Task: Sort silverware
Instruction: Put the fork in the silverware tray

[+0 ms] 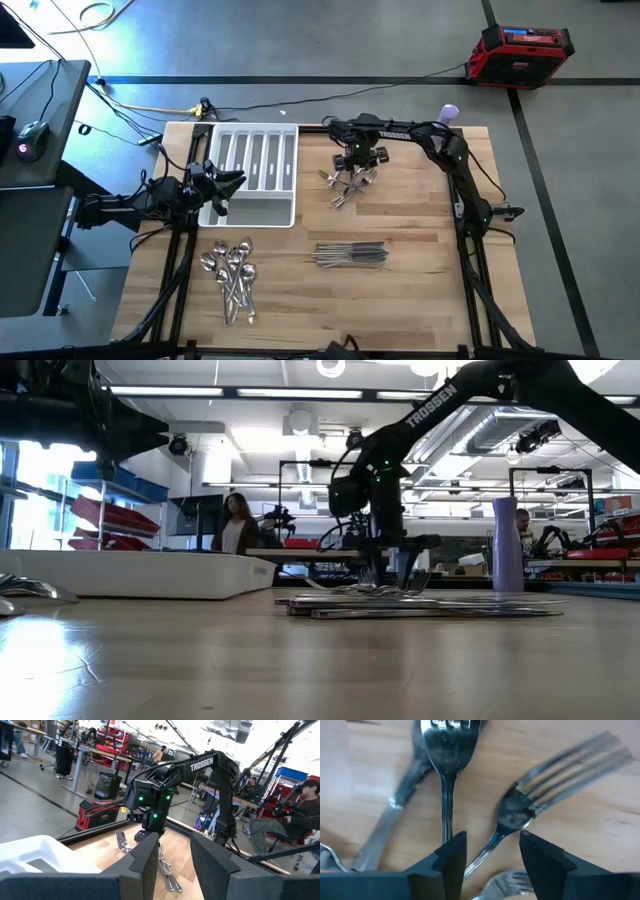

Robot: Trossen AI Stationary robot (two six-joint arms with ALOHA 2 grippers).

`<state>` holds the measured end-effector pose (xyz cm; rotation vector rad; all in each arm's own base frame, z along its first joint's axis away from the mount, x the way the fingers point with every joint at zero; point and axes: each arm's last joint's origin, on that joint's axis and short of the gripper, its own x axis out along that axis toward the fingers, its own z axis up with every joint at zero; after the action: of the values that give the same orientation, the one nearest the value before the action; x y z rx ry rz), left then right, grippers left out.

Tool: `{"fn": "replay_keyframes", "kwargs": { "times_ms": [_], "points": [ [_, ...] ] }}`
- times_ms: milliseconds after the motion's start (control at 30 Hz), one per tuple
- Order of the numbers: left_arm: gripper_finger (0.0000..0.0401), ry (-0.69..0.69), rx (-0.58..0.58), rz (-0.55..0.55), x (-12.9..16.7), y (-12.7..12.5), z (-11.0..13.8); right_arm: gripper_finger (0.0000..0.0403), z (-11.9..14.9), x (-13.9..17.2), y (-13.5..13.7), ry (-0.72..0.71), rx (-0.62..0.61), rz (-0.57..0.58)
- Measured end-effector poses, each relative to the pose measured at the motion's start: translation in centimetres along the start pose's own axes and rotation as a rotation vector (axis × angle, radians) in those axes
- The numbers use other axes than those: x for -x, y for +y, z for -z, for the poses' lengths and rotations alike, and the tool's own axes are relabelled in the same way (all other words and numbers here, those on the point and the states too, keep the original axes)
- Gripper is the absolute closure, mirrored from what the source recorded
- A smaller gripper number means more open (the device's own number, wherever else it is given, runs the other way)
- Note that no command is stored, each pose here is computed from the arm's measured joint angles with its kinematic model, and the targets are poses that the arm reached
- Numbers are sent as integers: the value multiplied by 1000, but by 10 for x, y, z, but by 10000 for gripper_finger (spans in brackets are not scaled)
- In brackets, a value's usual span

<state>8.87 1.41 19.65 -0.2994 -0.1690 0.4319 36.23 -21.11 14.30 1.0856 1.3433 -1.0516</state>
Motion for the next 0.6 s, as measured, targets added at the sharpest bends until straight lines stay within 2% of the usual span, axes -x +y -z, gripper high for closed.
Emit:
{"fn": "replay_keyframes", "kwargs": {
  "times_ms": [200,367,600],
  "points": [
    [304,-1,1,0,0,0,0,325,0,-8,5,-26,24,-44],
    [304,0,1,0,0,0,0,389,5,-16,2,-20,56,-18],
    [304,3,0,-1,0,0,0,400,10,-1,0,-126,90,54]
  ]
}}
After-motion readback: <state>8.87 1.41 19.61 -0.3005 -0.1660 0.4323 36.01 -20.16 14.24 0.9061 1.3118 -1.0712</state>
